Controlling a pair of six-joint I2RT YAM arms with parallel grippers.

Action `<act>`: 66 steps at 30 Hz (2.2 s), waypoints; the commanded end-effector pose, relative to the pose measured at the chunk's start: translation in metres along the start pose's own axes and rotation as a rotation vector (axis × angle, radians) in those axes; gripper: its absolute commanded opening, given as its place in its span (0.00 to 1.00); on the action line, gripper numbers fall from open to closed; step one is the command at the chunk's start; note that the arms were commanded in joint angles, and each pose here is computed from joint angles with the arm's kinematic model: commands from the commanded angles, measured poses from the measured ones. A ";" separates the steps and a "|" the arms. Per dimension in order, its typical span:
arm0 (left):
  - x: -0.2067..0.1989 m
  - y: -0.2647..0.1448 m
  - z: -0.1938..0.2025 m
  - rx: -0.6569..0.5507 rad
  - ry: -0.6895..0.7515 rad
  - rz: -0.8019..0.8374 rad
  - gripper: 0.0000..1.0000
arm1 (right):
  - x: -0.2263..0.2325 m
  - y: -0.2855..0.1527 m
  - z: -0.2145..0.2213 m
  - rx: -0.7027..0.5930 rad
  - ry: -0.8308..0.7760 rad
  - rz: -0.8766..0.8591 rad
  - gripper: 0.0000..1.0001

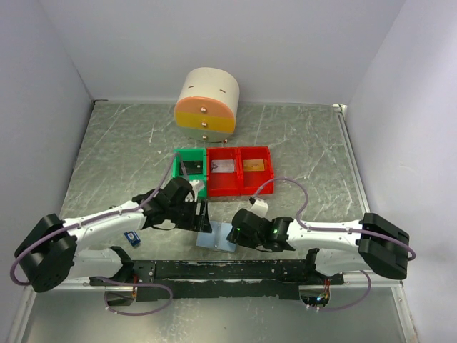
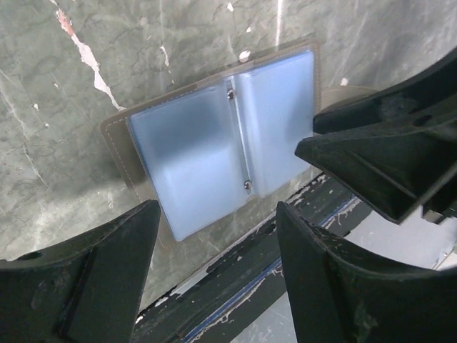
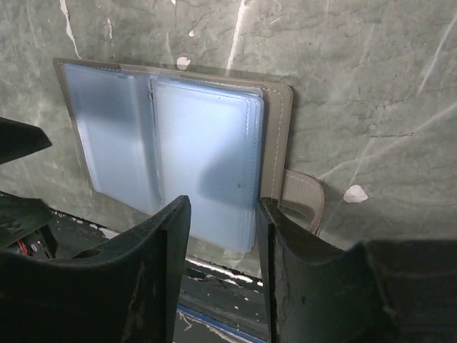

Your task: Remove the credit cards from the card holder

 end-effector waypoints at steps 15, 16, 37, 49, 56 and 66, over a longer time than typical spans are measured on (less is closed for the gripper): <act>0.014 0.036 0.017 0.003 -0.012 -0.116 0.46 | 0.004 0.013 0.003 -0.028 0.045 -0.080 0.31; 0.014 0.037 0.017 -0.003 -0.014 -0.118 0.43 | 0.006 0.012 0.002 -0.033 0.047 -0.102 0.29; -0.008 0.034 0.011 -0.054 0.019 -0.120 0.07 | 0.011 0.024 -0.002 0.023 0.033 -0.126 0.11; -0.026 0.044 0.017 -0.048 0.074 -0.179 0.07 | 0.007 0.029 0.000 0.036 0.028 -0.088 0.10; -0.021 0.058 0.028 -0.022 0.071 -0.222 0.07 | 0.009 0.026 -0.002 0.021 0.032 -0.104 0.10; -0.005 0.012 0.007 -0.231 0.034 -0.423 0.23 | -0.011 -0.005 -0.026 -0.100 0.003 0.051 0.34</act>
Point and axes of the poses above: each gripper's point midway between its finger pads, its own y axis out along the fingers, its own x axis along the line the jaws close on, z = x × y, the point moved 6 cm from there along -y, back along the fingers, and after that the axes turned 14 degrees about -y, right-handed, at the moved point
